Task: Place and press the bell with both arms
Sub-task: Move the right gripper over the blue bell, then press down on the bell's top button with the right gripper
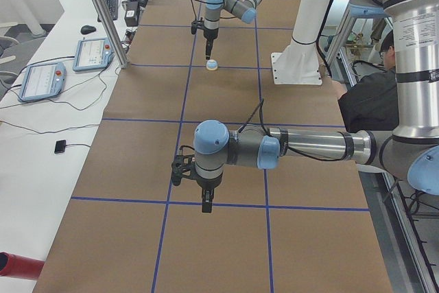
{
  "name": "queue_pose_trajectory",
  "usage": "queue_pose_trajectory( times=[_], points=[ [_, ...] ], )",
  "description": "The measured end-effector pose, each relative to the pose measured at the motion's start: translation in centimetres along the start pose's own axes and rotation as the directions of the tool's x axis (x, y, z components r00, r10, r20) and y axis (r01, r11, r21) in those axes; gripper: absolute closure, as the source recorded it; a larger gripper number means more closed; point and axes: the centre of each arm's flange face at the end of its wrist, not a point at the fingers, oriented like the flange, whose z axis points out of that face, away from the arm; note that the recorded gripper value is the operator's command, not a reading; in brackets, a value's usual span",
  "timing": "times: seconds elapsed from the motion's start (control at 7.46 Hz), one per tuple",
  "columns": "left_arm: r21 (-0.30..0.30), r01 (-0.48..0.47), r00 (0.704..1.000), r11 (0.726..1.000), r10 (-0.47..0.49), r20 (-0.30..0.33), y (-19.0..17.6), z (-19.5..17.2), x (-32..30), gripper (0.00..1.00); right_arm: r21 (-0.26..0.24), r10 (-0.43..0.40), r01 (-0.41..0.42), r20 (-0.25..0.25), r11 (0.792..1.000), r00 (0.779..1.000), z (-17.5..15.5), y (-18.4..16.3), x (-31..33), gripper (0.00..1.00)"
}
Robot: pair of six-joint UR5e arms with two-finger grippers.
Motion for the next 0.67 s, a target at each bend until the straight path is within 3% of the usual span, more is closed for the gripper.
queue_pose_trajectory(
  times=[0.67],
  points=[
    [-0.002,-0.001,1.000,1.000,0.001,0.000,0.0,0.1,0.1,0.00,-0.021,-0.003,0.002,-0.026,1.000,1.000,2.5,0.7,1.5,1.00]
  ],
)
